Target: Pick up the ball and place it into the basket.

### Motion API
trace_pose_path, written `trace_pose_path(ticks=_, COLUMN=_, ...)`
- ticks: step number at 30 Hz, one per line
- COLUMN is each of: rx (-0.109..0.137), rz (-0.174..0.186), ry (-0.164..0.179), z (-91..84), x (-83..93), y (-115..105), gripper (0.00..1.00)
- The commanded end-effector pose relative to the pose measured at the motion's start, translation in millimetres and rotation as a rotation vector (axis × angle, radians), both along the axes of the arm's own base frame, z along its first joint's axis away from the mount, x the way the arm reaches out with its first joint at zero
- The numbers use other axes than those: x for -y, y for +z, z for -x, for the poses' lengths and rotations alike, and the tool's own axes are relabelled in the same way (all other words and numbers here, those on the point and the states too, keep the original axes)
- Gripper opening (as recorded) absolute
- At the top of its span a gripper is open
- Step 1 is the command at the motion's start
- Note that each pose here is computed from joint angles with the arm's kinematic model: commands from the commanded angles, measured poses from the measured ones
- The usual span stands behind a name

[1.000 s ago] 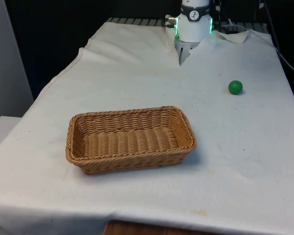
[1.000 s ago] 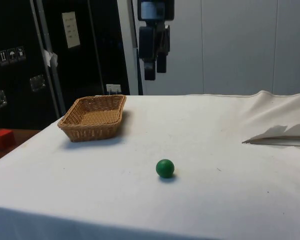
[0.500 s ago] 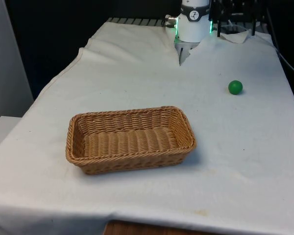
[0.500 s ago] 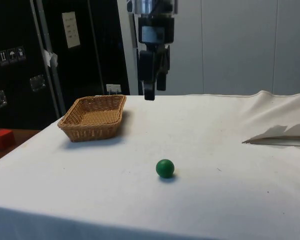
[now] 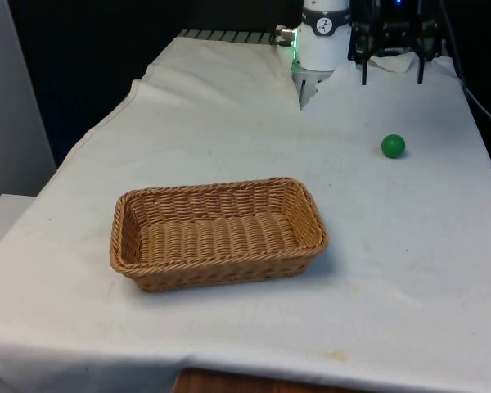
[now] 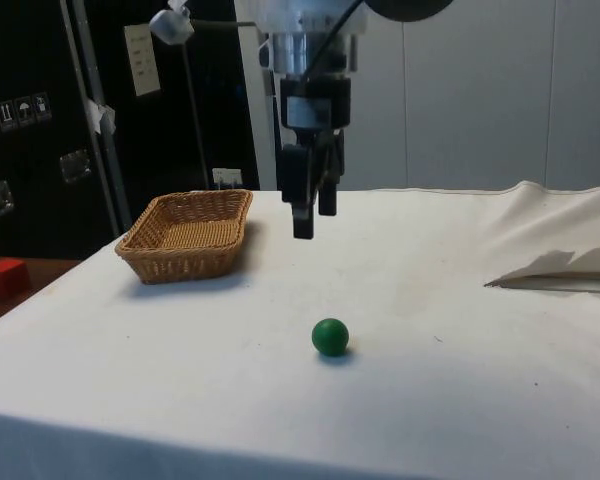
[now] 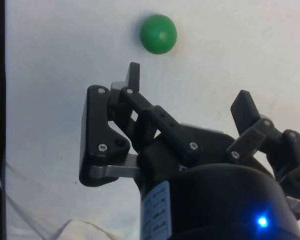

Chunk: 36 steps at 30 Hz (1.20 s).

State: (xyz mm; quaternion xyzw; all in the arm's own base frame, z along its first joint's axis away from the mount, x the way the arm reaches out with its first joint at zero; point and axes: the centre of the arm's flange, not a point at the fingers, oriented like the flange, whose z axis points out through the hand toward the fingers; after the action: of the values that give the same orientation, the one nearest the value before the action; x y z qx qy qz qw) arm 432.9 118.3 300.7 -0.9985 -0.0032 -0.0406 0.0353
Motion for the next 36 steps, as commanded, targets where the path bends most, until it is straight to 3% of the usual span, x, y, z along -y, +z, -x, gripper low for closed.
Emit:
trace_pose_path(ticks=1, rx=-0.001, rz=-0.001, ry=0.0, z=0.2, x=-0.7, y=-2.4, gripper=1.0)
trace_pose_path(ticks=2, rx=0.001, rz=-0.018, ry=-0.004, z=1.2, x=-3.0, y=-7.1, gripper=1.0)
trace_pose_path(ticks=5, rx=-0.004, rz=-0.023, ry=-0.008, z=1.1, x=-4.1, y=-17.0, gripper=1.0)
trace_pose_path(ticks=9, rx=-0.012, rz=-0.025, ry=-0.009, z=1.2, x=-5.5, y=-27.5, gripper=1.0)
trace_pose_path(ticks=10, rx=-0.018, rz=-0.011, ry=-0.009, z=0.3, x=-3.3, y=-29.2, gripper=1.0)
trace_pose_path(ticks=11, rx=-0.017, rz=-0.025, ry=-0.01, z=1.2, x=-5.3, y=-32.5, gripper=1.0)
trace_pose_path(ticks=18, rx=-0.026, rz=-0.031, ry=-0.012, z=1.3, x=-6.8, y=-49.6, gripper=1.0)
trace_pose_path(ticks=19, rx=-0.033, rz=-0.015, ry=-0.012, z=0.6, x=-3.7, y=-50.6, gripper=1.0)
trace_pose_path(ticks=20, rx=-0.028, rz=-0.032, ry=-0.012, z=1.6, x=-7.2, y=-51.9, gripper=1.0)
trace_pose_path(ticks=29, rx=-0.04, rz=-0.043, ry=-0.02, z=2.9, x=-14.3, y=-72.5, gripper=1.0)
trace_pose_path(ticks=30, rx=-0.046, rz=-0.025, ry=-0.018, z=2.8, x=-10.2, y=-72.2, gripper=1.0)
trace_pose_path(ticks=31, rx=-0.042, rz=-0.043, ry=-0.02, z=3.1, x=-15.2, y=-74.7, gripper=1.0)
trace_pose_path(ticks=36, rx=-0.049, rz=-0.042, ry=-0.02, z=3.1, x=-19.8, y=-88.5, gripper=1.0)
